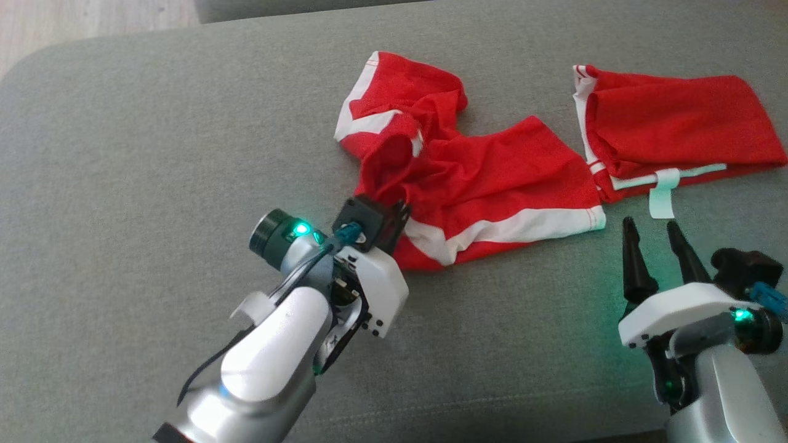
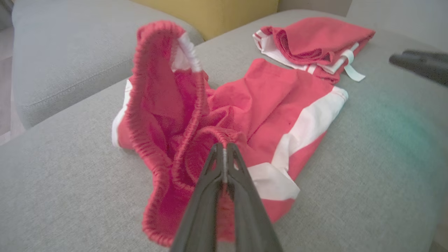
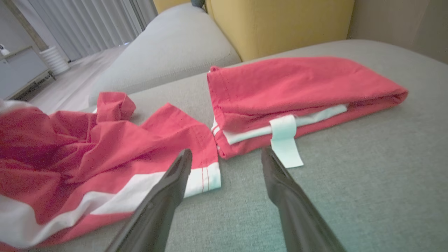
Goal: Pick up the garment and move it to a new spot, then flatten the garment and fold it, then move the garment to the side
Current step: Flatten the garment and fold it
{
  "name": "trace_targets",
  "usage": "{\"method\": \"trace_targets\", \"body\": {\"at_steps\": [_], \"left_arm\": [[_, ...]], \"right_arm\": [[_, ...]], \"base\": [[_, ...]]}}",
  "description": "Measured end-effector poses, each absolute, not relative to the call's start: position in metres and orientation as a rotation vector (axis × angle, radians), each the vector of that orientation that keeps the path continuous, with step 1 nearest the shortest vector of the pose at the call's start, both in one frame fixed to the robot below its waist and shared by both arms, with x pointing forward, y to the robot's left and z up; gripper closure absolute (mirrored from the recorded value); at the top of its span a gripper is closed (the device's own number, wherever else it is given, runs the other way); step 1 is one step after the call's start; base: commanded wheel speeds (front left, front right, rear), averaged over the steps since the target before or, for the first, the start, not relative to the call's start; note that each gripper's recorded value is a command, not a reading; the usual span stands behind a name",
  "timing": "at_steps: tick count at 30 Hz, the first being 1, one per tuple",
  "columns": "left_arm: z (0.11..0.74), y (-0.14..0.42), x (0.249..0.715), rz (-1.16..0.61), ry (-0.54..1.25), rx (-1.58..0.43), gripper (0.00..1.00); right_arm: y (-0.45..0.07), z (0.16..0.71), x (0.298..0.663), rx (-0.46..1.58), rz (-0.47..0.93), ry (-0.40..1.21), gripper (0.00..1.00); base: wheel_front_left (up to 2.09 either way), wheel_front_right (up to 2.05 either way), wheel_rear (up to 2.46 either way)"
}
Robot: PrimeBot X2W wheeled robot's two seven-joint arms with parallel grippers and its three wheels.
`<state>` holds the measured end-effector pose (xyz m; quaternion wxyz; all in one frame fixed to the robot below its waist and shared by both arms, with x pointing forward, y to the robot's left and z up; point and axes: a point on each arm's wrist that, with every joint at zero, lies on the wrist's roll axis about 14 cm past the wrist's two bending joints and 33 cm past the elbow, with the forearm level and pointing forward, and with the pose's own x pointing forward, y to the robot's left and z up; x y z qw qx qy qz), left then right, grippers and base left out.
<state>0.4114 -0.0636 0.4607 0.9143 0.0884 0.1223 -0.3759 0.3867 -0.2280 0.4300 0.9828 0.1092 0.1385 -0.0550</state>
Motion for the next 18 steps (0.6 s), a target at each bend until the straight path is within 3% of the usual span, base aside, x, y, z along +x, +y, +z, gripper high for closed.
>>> {"method": "trace_targets", "body": {"at_steps": [6, 18], "left_arm": [[0.470, -0.047, 0.417, -0.700, 0.207, 0.120, 1.00], [0.465, -0.030, 0.415, -0.649, 0.222, 0.075, 1.00]], "right_arm": [[-0.221, 0.399, 0.384, 0.180, -0.091, 0.417, 0.00], [-0.205, 0.375, 0.407, 0.090, -0.031, 0.512, 0.00]], "base": [[0.00, 0.00, 0.00], [0.00, 0.00, 0.00]]}}
